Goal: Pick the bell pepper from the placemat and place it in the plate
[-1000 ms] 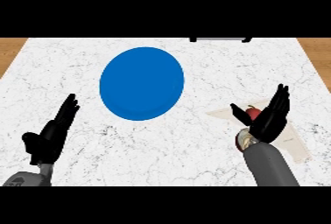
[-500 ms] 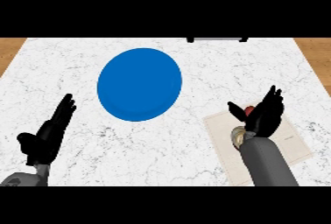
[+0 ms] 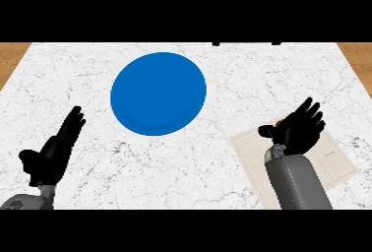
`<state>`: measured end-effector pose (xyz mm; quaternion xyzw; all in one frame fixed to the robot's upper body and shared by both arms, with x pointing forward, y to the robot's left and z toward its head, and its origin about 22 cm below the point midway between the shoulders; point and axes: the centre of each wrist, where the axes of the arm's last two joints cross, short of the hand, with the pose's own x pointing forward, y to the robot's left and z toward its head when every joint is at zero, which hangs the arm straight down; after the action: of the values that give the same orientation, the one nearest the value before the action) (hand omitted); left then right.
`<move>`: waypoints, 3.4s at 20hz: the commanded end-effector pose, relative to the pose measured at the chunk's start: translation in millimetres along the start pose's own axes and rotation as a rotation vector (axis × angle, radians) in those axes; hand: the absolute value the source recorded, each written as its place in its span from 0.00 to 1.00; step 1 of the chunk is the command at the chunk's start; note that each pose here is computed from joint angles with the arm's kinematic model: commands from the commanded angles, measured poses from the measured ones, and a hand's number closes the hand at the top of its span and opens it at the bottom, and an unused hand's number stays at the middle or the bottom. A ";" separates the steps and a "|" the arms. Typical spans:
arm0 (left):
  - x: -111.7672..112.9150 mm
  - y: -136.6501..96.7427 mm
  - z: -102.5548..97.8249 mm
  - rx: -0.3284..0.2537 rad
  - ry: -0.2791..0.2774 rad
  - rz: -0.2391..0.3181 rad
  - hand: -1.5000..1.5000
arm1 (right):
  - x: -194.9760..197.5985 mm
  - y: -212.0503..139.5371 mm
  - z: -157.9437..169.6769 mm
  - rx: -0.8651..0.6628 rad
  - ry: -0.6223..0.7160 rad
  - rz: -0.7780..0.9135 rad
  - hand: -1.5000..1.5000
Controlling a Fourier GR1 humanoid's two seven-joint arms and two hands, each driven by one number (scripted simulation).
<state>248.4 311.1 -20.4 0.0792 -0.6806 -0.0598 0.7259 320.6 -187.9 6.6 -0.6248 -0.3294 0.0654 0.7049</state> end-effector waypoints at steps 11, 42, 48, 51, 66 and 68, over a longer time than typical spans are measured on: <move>-12.5 -5.0 2.0 -0.020 -0.010 0.003 0.50 | -10.9 -24.0 -22.6 0.065 0.163 0.133 0.00; -11.9 -13.8 -0.3 0.003 0.002 -0.010 0.50 | -53.5 -15.1 110.1 0.254 -0.300 0.057 1.00; -2.5 -3.7 -5.5 -0.015 -0.016 0.014 0.50 | -54.3 -85.6 173.3 0.160 -0.396 -0.003 1.00; 5.4 -5.9 -11.2 0.003 -0.013 0.010 0.50 | -63.0 -105.2 201.2 0.091 -0.441 -0.036 1.00; -5.1 -9.0 -10.7 -0.033 -0.017 0.002 0.50 | 9.5 -160.0 205.1 -0.107 -0.597 -0.187 1.00; -9.4 -30.7 -5.8 -0.036 -0.027 0.002 0.50 | 34.6 -155.2 188.1 -0.102 -0.595 -0.155 1.00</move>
<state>254.0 295.3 -27.8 0.0646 -0.6882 -0.0699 0.7193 172.4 -53.9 144.3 -0.5737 -0.6221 0.2072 0.4908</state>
